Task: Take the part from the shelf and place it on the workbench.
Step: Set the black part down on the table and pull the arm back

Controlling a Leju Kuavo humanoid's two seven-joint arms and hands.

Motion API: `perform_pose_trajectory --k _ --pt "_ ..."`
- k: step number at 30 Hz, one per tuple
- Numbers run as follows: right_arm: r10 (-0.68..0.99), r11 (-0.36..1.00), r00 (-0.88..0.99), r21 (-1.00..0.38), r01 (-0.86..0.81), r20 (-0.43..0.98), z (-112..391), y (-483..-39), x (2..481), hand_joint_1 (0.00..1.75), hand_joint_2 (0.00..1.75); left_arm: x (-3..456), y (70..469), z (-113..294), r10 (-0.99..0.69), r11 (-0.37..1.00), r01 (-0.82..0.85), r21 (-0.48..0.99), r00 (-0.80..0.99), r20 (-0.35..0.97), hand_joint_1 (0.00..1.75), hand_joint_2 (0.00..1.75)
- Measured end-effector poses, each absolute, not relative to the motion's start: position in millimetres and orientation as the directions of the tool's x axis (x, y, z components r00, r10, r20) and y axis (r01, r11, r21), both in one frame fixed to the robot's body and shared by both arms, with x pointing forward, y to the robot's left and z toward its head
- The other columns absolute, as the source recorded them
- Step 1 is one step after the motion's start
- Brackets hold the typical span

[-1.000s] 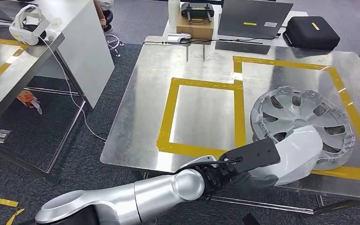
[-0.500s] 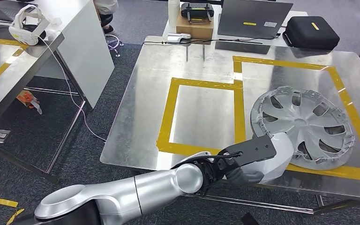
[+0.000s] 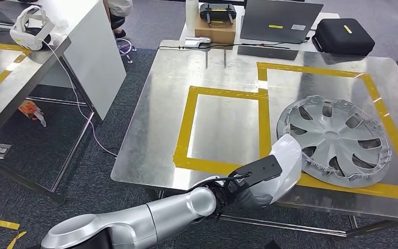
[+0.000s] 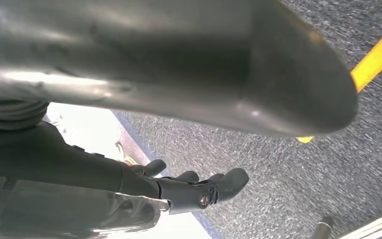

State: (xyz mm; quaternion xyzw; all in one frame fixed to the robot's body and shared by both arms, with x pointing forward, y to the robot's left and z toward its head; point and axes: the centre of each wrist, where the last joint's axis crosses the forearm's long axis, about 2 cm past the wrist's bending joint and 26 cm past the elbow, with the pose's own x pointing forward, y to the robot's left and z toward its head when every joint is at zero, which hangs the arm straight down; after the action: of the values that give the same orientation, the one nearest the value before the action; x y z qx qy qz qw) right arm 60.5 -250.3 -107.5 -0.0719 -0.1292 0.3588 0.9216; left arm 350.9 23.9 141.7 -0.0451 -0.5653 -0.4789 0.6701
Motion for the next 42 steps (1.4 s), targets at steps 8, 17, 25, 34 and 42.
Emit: perform_pose_trajectory --k 8,17,25,34,42 --pt "0.694 0.719 0.693 -0.22 -0.659 0.195 -108 -250 56 0.0 0.0 360 36 141 -0.536 0.693 0.551 0.464 -0.035 0.843 1.75 1.75" --pt "0.71 0.704 0.678 -0.202 -0.681 0.19 -109 -250 51 0.0 0.0 370 50 142 -0.458 0.825 0.381 0.418 0.016 0.889 1.75 1.75" --pt "0.732 0.681 0.655 -0.198 -0.705 0.188 -109 -250 51 0.0 0.0 375 58 141 -0.441 0.84 0.372 0.395 0.044 0.896 1.75 1.75" --pt "0.737 0.675 0.643 -0.198 -0.71 0.208 -109 -250 51 0.0 0.0 374 62 136 -0.447 0.83 0.381 0.407 0.02 0.894 0.0 1.75" --pt "0.737 0.675 0.642 -0.198 -0.711 0.211 -109 -250 51 0.0 0.0 373 64 132 -0.455 0.827 0.371 0.422 0.0 0.891 0.0 0.0"
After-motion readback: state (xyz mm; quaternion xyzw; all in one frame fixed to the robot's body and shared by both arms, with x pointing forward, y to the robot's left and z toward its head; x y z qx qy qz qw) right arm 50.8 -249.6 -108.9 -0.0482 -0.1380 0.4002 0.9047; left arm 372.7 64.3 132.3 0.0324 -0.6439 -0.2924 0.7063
